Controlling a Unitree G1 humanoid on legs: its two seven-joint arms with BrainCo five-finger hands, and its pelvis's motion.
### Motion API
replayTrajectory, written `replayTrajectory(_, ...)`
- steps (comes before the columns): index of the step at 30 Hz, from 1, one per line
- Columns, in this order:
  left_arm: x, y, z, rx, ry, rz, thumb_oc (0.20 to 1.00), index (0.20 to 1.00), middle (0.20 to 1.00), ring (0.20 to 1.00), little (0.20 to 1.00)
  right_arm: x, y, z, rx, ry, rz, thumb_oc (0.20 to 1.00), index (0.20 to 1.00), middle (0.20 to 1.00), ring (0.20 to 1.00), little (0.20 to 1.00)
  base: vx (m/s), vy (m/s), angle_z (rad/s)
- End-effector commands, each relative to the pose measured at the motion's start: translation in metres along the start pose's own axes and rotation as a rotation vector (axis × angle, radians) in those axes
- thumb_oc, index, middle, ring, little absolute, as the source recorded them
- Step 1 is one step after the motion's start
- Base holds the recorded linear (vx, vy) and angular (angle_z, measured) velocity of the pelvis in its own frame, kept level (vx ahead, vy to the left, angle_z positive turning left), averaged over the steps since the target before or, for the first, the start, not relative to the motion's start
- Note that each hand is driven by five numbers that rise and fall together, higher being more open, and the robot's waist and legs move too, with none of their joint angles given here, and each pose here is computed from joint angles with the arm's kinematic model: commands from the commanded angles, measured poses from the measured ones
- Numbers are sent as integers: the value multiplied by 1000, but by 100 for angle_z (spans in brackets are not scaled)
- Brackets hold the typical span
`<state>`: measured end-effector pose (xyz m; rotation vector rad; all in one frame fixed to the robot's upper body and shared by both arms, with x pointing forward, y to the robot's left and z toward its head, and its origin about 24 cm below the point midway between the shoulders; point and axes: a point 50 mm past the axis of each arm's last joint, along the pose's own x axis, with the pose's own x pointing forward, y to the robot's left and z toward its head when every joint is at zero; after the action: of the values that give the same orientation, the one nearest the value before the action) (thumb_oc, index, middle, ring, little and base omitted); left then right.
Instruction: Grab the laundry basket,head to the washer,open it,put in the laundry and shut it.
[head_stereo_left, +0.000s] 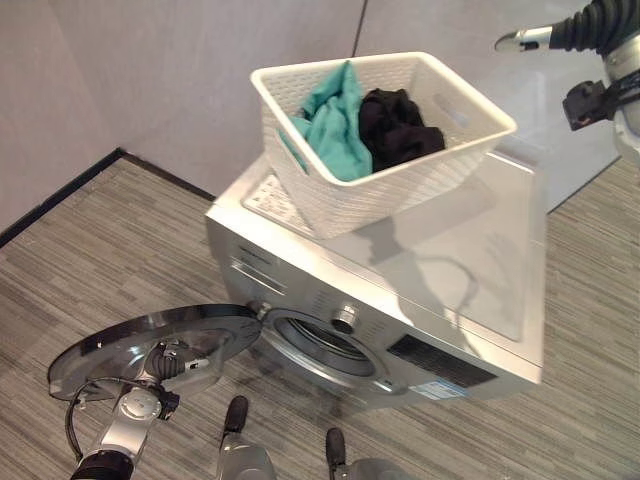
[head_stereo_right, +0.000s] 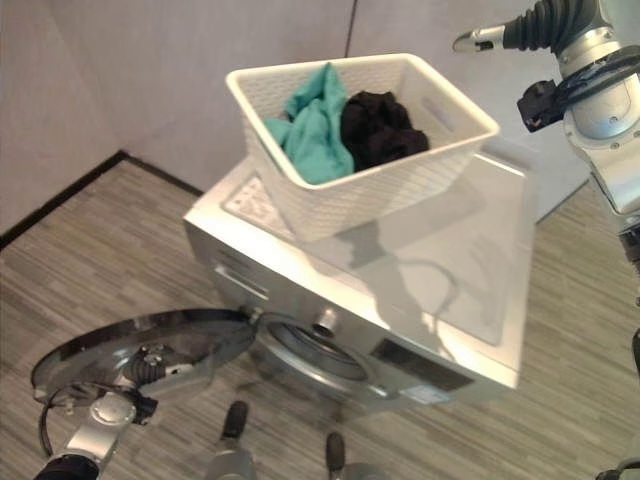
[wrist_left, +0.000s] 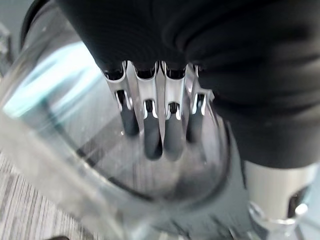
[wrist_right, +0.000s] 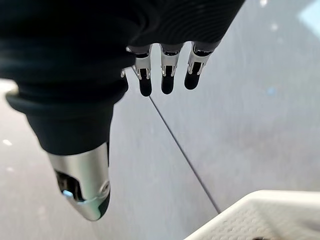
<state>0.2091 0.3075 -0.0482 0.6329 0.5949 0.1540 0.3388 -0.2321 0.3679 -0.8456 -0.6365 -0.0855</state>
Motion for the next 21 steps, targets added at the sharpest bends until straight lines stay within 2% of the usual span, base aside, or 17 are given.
replayTrajectory(1, 0, 19, 5, 31, -49, 33, 1000, 1000, 1000, 1000, 1000, 17, -22, 0, -36, 60, -42, 1000, 1000, 1000, 1000, 1000, 154, 268, -19)
replayTrajectory(4, 0, 22, 9, 30, -71, 19, 1000, 1000, 1000, 1000, 1000, 33, -21, -13, -69, 198, -21, 1000, 1000, 1000, 1000, 1000, 69, 178, -25)
replayTrajectory(7, 0, 26, 13, 34, -90, 23, 1000, 1000, 1000, 1000, 1000, 40, -22, -16, -92, 248, -23, 1000, 1000, 1000, 1000, 1000, -15, 69, -6)
replayTrajectory(11, 2, 27, 25, 38, -136, 12, 1000, 1000, 1000, 1000, 1000, 45, -36, -26, -170, 395, -37, 1000, 1000, 1000, 1000, 1000, -44, 20, -2)
replayTrajectory(21, 4, 10, 23, 27, -123, -54, 1000, 1000, 1000, 1000, 1000, 46, -50, -27, -367, 484, -1, 1000, 1000, 1000, 1000, 1000, -9, -36, 9)
